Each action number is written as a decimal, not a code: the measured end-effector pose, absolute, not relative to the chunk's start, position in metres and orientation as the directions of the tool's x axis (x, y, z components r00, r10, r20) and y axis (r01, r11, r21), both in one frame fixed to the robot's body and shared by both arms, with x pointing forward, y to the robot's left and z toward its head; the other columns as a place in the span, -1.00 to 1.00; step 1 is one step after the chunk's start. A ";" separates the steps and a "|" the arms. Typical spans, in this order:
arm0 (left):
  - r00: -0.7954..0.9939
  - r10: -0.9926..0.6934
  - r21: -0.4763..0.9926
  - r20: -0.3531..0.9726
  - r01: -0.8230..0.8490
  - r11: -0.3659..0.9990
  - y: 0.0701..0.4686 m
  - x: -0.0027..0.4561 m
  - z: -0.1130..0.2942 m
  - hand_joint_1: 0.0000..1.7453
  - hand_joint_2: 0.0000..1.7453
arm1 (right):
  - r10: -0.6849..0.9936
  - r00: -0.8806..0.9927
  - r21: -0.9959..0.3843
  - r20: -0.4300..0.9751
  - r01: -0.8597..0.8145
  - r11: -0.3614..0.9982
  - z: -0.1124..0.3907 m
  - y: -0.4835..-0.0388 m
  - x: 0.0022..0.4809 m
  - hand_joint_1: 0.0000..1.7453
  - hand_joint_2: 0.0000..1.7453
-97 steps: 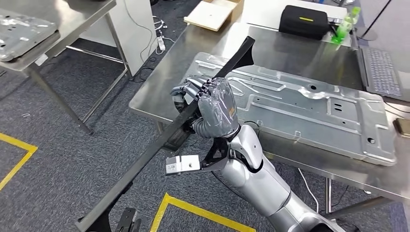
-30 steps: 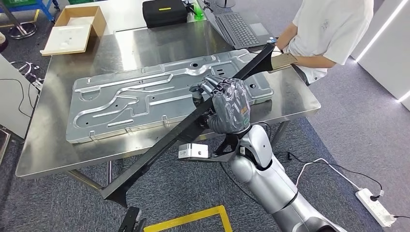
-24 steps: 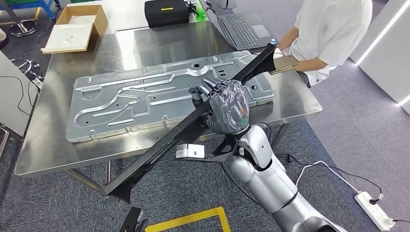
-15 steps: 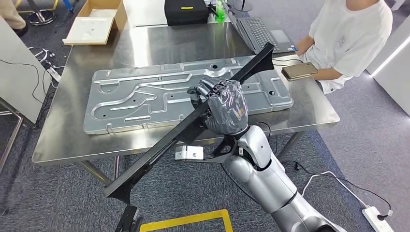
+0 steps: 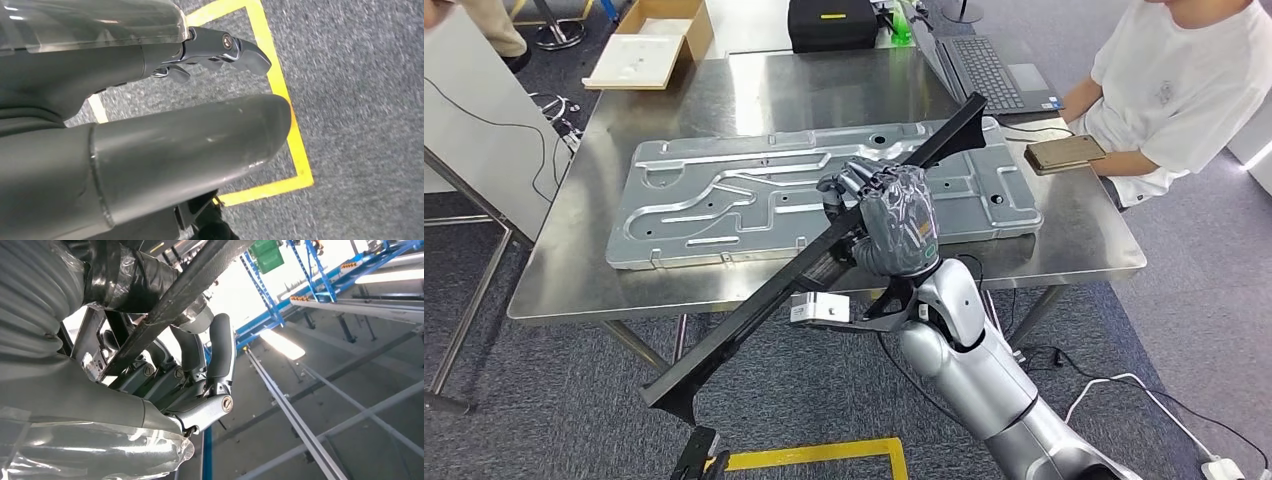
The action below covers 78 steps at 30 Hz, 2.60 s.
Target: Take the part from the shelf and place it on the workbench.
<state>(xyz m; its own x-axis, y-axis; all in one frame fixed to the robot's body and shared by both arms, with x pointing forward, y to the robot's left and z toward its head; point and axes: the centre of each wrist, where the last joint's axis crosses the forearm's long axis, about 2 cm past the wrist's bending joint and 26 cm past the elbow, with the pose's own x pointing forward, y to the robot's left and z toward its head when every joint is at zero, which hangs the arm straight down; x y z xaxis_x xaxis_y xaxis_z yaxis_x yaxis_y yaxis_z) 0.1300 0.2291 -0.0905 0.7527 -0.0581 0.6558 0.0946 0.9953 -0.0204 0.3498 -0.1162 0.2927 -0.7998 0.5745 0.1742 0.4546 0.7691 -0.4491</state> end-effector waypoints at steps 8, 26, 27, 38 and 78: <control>0.749 -0.053 -0.030 0.661 0.096 0.995 0.229 0.132 -0.090 -1.00 -1.00 | 0.573 -0.798 -0.454 0.185 0.448 0.770 0.291 -0.116 0.351 1.00 1.00; 0.735 -0.040 -0.049 0.677 0.100 0.994 0.226 0.137 -0.088 -1.00 -1.00 | 0.579 -0.792 -0.485 0.196 0.434 0.759 0.290 -0.118 0.359 1.00 1.00; 0.735 -0.040 -0.050 0.677 0.101 0.994 0.226 0.137 -0.088 -1.00 -1.00 | 0.579 -0.792 -0.486 0.196 0.434 0.759 0.290 -0.117 0.359 1.00 1.00; 0.734 -0.044 -0.052 0.677 0.107 0.993 0.226 0.137 -0.088 -1.00 -1.00 | 0.583 -0.788 -0.498 0.197 0.433 0.752 0.286 -0.117 0.360 1.00 1.00; 0.730 -0.046 -0.057 0.682 0.115 0.992 0.225 0.138 -0.088 -1.00 -1.00 | 0.589 -0.785 -0.508 0.189 0.435 0.743 0.283 -0.118 0.362 1.00 1.00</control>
<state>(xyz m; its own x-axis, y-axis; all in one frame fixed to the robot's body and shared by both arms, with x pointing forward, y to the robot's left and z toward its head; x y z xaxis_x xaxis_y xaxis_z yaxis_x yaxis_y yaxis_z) 0.1376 0.2253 -0.0878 0.7297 -0.0459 0.6822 0.1153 0.9917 -0.0566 0.3617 -0.1178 0.2826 -0.7855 0.5893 0.1890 0.4353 0.7432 -0.5081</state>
